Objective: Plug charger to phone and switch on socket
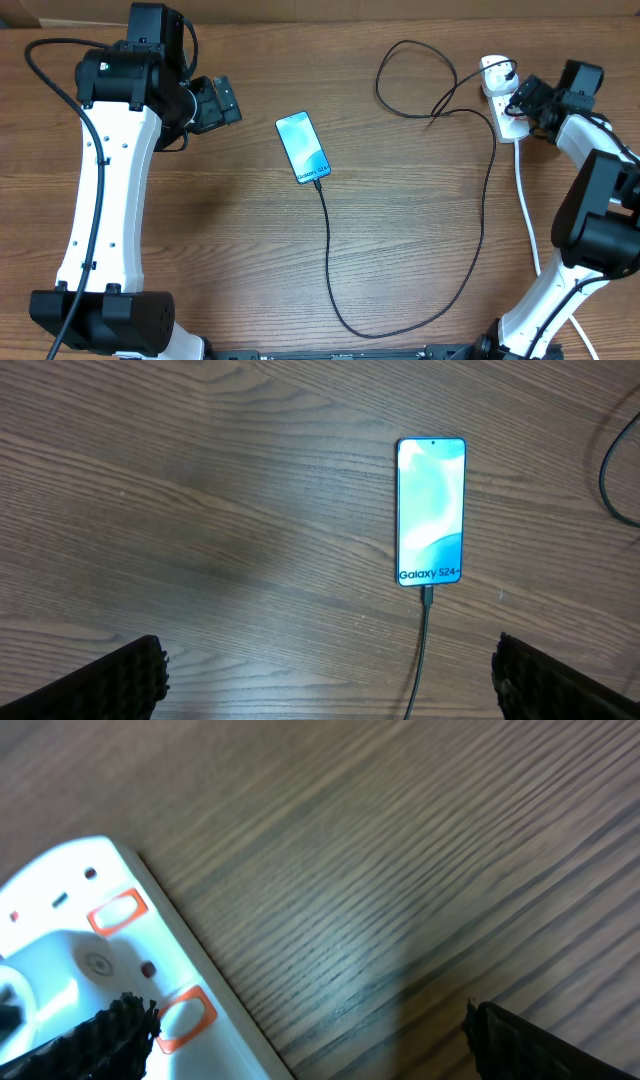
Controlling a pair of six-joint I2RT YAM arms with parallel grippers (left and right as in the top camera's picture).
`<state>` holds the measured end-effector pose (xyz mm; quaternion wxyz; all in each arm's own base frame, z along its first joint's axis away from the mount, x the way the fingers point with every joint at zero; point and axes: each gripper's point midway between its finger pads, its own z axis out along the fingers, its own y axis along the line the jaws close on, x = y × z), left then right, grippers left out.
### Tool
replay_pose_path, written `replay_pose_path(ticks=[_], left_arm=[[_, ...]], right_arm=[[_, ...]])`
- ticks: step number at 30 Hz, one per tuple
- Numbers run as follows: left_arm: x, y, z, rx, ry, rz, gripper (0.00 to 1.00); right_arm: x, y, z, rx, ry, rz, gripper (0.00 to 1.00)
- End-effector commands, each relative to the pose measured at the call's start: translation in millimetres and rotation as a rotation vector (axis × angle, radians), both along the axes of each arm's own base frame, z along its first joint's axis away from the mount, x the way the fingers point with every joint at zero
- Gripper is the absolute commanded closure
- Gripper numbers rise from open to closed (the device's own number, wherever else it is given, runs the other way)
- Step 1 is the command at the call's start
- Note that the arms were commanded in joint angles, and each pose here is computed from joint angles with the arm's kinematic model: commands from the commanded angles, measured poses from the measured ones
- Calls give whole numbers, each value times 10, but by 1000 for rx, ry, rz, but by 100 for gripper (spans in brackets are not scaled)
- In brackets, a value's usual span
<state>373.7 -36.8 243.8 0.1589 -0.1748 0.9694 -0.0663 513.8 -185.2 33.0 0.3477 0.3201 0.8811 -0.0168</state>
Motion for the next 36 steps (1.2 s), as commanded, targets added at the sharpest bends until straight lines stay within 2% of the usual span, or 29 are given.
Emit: replay_pose_path(ticks=[1, 36], left_arm=[[4, 36, -23, 10, 6, 8, 0], [4, 36, -23, 10, 6, 8, 0]], right_arm=[[66, 10, -5, 16, -17, 1, 0], [53, 14, -128, 20, -3, 1, 0]])
